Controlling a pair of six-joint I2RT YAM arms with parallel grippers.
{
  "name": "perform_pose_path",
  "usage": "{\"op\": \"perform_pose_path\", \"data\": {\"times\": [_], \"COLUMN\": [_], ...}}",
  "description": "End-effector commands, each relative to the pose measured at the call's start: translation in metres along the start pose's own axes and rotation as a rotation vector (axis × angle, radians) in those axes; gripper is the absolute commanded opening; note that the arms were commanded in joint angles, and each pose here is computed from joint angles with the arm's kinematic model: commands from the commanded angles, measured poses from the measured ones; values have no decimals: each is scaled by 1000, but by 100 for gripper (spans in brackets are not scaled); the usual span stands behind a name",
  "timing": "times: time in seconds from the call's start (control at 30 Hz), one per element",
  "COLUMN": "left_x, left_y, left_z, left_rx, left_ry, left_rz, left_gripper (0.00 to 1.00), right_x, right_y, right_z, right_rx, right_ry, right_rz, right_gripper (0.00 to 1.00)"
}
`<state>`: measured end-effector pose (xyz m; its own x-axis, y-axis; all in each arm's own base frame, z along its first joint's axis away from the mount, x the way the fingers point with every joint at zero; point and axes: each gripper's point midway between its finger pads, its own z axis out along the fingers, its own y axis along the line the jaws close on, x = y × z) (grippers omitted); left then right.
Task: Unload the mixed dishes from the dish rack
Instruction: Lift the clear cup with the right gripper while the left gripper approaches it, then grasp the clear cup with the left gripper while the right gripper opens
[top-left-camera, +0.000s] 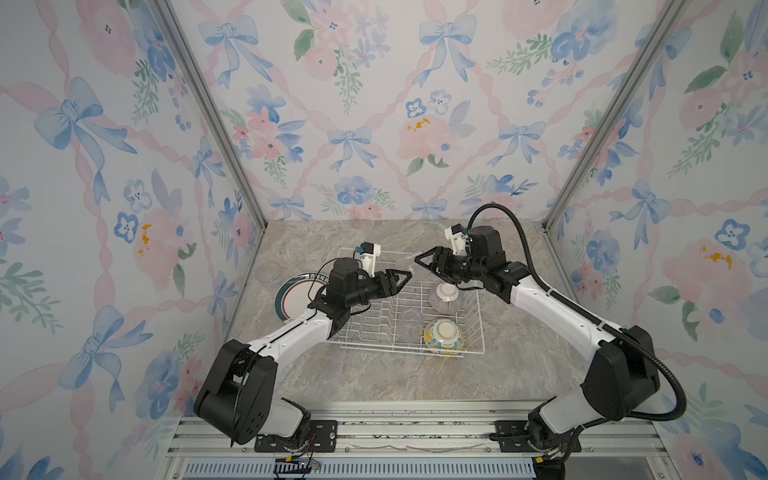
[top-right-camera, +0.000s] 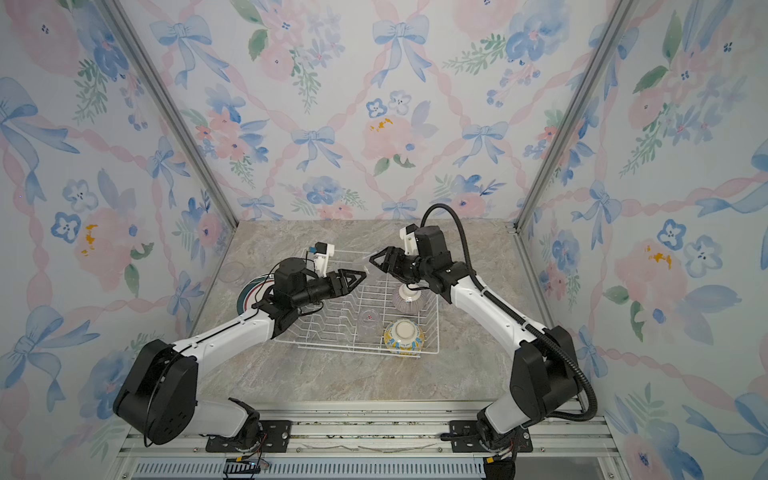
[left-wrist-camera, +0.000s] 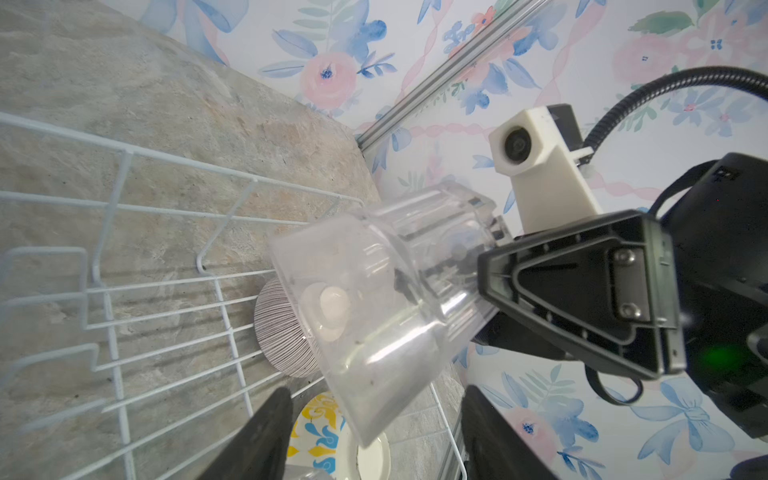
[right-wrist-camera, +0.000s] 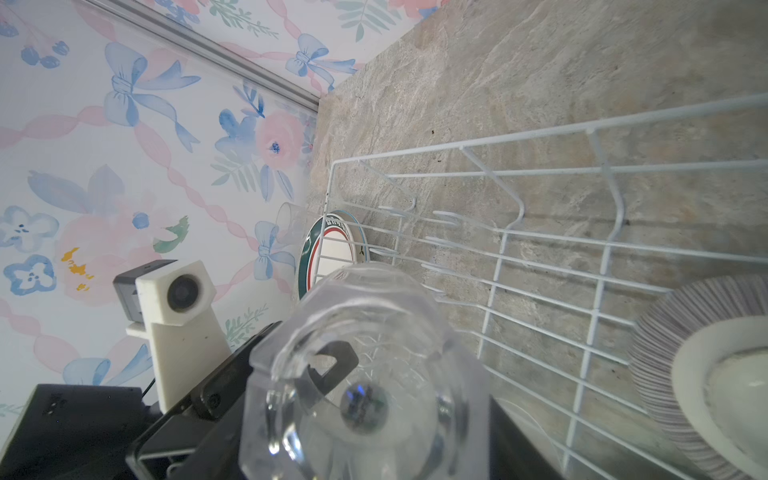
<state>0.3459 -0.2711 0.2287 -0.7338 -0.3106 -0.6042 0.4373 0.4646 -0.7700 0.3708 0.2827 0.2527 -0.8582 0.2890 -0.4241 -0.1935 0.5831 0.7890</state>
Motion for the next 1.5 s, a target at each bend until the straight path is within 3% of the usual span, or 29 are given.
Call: {"op": "perform_pose_path", "data": {"times": [0.0, 0.23, 0.57, 0.77, 1.0, 1.17, 1.3, 1.47], "left_x": [-14, -24, -27, -30, -33, -33, -32, -31], "left_y": [-25, -36, -42, -39, -33, -26, -20, -15], "left_z": [4, 12, 24, 23, 21, 19, 16, 15], "left_rx": [100, 151, 194, 179, 160, 141, 112, 78], "left_ry": [-26, -47, -30, -47, -64, -72, -83, -79], "left_rz": [28, 50, 37, 43, 40, 38, 37, 49], "left_gripper": [60, 50, 13, 2, 0, 0, 0, 0], "right_x": [-9, -4, 1, 2, 2, 2, 0, -2], "right_y": [20, 21, 22, 20, 22, 20, 16, 16], "right_z": [-12, -10, -7, -6, -8, -10, -11, -15], "right_rx": [-76, -103, -117, -114, -117, -108, -96, -85], "right_ry": [-39, -21, -3, 3, 0, -7, -14, -34], "right_rz": [-11, 17, 29, 32, 28, 23, 18, 5], "right_gripper": [60, 60, 61, 63, 65, 75, 98, 97]}}
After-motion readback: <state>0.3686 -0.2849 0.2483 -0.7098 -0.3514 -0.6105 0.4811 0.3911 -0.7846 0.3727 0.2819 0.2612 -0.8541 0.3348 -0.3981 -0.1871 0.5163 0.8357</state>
